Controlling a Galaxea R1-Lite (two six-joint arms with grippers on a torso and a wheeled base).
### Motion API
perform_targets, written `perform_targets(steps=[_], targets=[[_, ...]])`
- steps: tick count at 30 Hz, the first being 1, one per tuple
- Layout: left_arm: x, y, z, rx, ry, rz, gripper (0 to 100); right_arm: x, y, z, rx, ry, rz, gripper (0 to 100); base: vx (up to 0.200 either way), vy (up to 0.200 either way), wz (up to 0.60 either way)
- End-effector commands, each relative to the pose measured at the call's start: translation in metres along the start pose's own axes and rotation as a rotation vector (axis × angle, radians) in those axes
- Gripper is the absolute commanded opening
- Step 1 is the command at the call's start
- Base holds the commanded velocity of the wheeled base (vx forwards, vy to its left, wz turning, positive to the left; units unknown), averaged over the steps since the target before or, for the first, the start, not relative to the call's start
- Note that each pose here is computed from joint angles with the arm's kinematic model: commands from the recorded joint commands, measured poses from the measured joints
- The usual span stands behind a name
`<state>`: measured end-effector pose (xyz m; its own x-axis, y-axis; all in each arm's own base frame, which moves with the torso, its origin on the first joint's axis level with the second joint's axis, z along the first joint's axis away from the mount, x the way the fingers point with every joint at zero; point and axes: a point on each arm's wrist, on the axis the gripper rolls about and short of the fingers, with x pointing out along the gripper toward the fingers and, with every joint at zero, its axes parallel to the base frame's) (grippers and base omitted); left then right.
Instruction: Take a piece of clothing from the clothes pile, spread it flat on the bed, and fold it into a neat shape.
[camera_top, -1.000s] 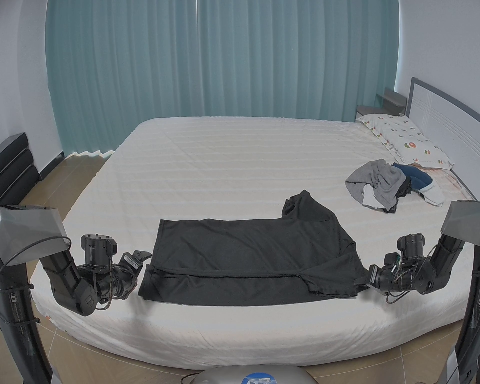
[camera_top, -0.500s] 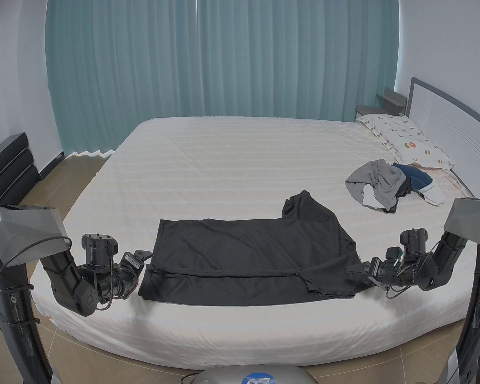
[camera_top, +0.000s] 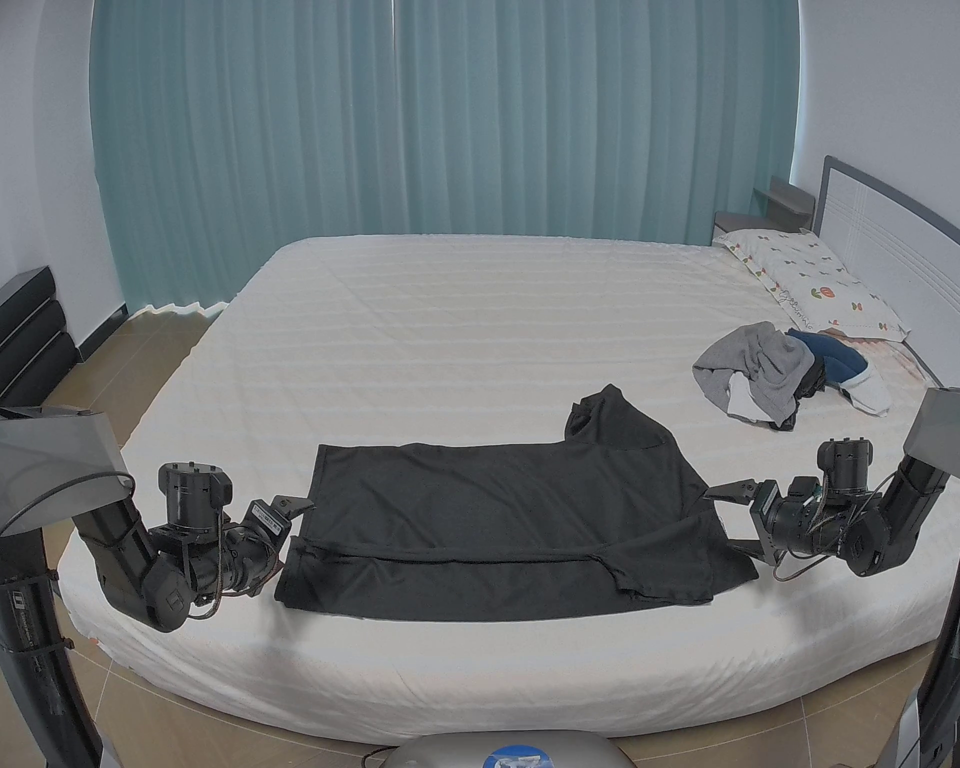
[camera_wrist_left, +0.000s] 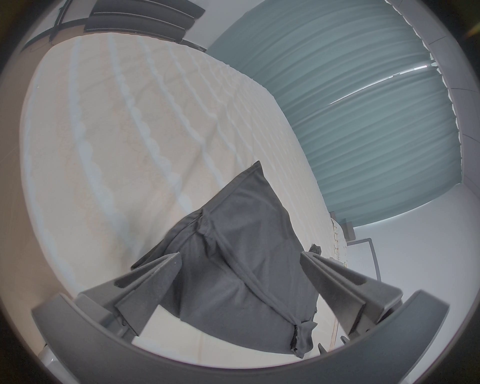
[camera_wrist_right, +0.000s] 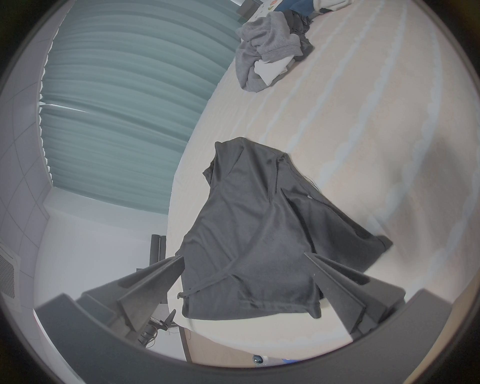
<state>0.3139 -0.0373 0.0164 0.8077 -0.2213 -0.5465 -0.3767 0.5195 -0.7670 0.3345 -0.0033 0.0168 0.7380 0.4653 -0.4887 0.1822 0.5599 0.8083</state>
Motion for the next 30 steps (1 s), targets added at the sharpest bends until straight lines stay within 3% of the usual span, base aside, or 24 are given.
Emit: perform_targets(steps=[1,13,18,21,28,30], targets=[[-0.002,-0.003,0.001,0.002,-0.004,-0.011,100,-0.001,0.000,-0.001,0.001,0.001,-0.001,100,0.000,0.000,0.00],[0.000,-0.013,-0.026,0.063,0.077,-0.021,100,0.002,-0.002,-0.006,0.004,0.019,-0.008,100,0.000,0.000,0.00],[0.003,-0.012,-0.041,0.113,0.141,0.027,100,0.003,-0.003,-0.007,0.004,0.022,-0.009,100,0.000,0.000,0.00],[0.010,-0.007,-0.045,0.166,0.148,0.054,100,0.003,-0.003,-0.007,0.005,0.023,-0.010,100,0.000,0.000,0.00],[0.030,-0.006,-0.040,0.197,0.118,0.092,100,0.005,-0.003,-0.006,0.003,0.021,-0.010,100,0.000,0.000,0.00],[0.035,-0.006,-0.036,0.246,0.100,0.108,100,0.005,-0.003,-0.005,0.002,0.018,-0.008,100,0.000,0.000,0.00]])
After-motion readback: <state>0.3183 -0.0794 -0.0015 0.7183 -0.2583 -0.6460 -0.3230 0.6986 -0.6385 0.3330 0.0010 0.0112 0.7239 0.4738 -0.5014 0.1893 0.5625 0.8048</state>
